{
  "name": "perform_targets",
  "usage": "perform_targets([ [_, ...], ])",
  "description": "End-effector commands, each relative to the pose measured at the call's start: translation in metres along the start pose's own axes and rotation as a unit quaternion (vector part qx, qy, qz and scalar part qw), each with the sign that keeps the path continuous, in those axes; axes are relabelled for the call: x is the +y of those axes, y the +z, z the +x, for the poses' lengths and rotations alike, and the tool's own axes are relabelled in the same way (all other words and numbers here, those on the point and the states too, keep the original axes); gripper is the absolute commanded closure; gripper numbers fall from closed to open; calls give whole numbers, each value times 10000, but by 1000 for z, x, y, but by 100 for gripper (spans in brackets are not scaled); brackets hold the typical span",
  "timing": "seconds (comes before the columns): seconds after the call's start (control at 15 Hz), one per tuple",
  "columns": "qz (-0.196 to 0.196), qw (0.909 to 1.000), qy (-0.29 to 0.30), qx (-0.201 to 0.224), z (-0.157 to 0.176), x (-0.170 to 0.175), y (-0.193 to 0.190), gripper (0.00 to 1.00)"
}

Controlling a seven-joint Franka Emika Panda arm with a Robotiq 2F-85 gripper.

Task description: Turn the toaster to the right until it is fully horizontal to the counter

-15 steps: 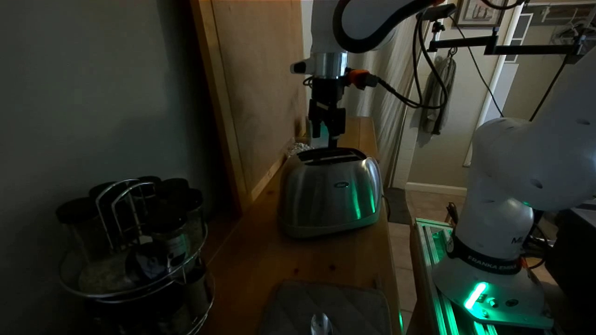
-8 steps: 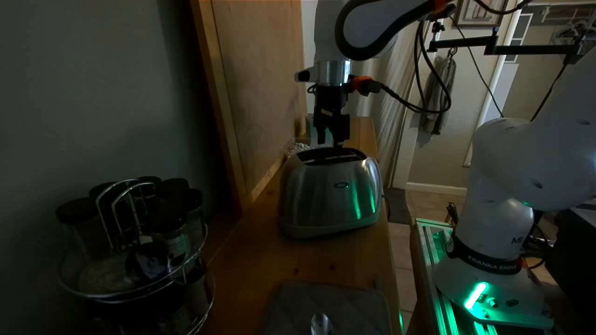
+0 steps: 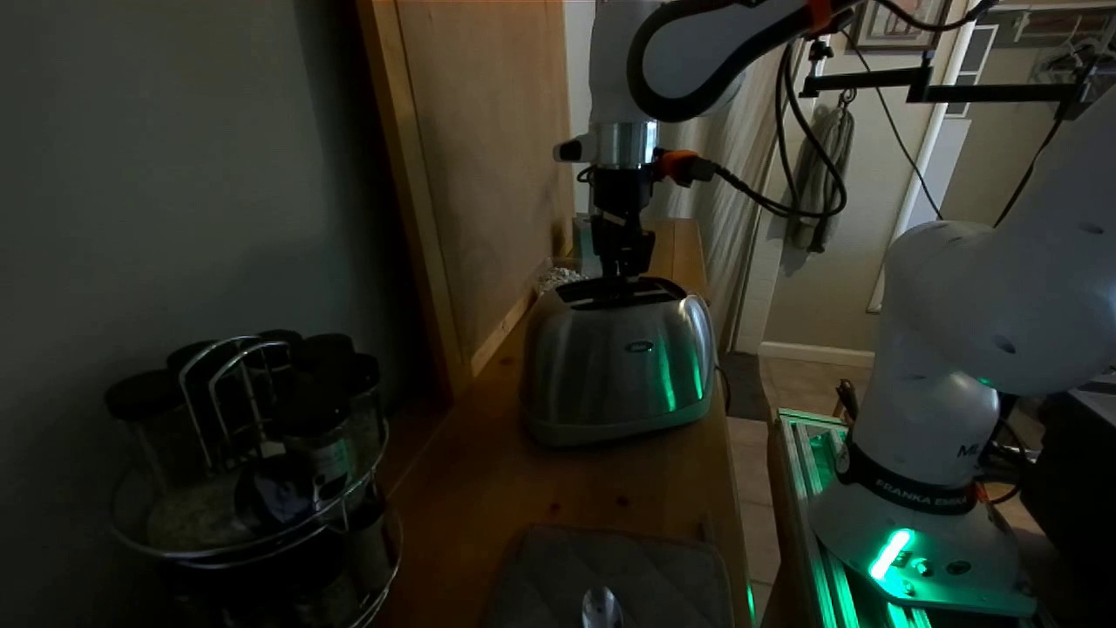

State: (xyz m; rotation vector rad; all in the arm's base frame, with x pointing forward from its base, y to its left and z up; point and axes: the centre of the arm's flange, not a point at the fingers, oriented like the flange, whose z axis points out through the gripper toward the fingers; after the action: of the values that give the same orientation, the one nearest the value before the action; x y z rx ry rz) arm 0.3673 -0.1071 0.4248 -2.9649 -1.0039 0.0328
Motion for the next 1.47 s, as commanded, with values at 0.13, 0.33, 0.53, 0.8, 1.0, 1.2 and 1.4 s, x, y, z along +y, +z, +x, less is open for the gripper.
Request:
perform_targets([
  [0.13,-1,9999,-70,139,-3,7,6,81],
  [0.33,-35,9998,-140,129,-2,9,7,92],
  [0.53,-61,9988,-480,79,2,8,6,92],
  [0.8,-108,9928,-1188,-121,14,6,3,92],
  [1.0,-126,9892,-1448,-183,23,6,-3,92],
  [1.2,-123,9818,-1878,-266,37,1,-8,92],
  [1.4,-102,9707,-2376,-348,45,-2,-11,92],
])
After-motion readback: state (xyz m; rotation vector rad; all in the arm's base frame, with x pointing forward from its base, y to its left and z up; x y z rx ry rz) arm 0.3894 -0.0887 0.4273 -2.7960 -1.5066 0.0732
